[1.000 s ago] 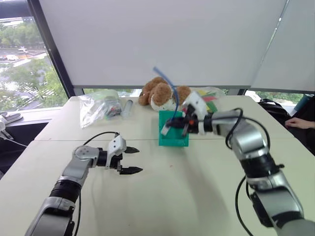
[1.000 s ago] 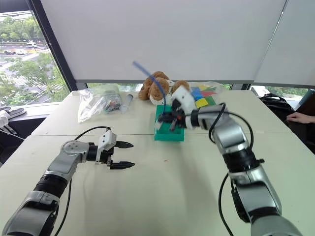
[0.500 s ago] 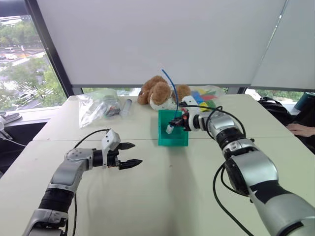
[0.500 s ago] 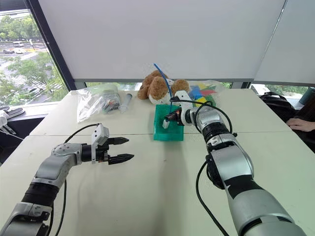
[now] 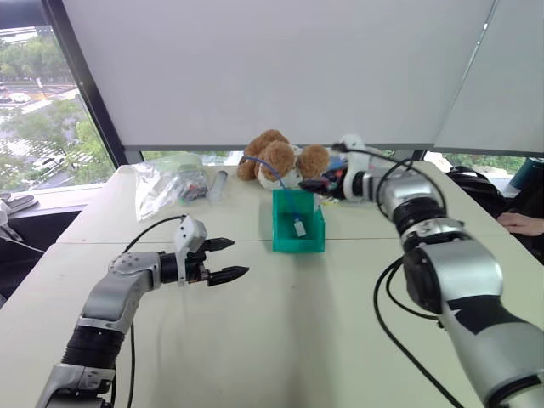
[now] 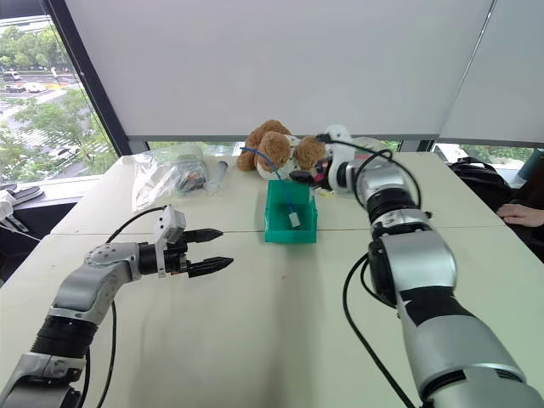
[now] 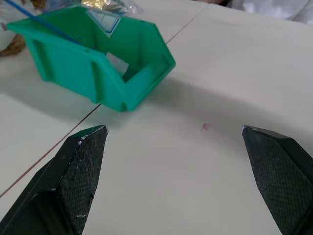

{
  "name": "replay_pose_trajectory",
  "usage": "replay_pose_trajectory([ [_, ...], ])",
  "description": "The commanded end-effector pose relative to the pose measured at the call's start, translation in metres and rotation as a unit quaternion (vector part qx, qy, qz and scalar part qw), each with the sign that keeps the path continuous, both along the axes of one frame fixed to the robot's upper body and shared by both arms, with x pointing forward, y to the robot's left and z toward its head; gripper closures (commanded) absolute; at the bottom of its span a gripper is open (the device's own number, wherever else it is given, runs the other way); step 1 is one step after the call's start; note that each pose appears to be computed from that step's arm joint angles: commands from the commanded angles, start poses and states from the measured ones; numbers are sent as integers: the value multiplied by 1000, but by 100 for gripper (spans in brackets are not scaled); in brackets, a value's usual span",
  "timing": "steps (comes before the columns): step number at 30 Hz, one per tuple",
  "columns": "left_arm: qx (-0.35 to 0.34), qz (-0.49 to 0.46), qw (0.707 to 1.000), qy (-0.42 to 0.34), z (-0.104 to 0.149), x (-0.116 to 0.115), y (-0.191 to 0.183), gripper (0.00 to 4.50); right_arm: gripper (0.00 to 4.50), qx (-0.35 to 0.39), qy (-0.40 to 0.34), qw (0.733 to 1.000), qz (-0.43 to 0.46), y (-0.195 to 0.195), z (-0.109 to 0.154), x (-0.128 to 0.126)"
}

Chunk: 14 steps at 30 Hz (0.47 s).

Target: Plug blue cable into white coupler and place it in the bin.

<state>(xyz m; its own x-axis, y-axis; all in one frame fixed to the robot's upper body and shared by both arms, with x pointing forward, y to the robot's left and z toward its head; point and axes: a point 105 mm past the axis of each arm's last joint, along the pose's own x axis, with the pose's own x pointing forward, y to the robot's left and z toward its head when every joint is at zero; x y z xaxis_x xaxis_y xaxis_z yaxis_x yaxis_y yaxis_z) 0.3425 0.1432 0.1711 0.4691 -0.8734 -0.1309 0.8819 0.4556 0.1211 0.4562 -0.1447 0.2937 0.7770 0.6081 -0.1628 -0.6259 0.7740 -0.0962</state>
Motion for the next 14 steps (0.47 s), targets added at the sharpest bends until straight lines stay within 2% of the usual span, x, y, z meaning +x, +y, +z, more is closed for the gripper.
replay_pose_trajectory([
  [1,-2,13,999,-38,26,0,11,0,6,-20,-52,997,55,-11,21,-39],
  [4,8,23,999,-48,35,2,19,0,6,-39,-54,992,105,-12,9,-96],
  [7,8,25,998,-52,44,0,23,0,6,-83,-40,986,140,-15,-19,-147],
  [10,7,29,998,-50,47,-4,26,0,6,-102,-11,985,140,-17,-42,-174],
  [14,9,30,999,-40,46,-8,28,0,6,-113,3,987,113,-21,-53,-184],
])
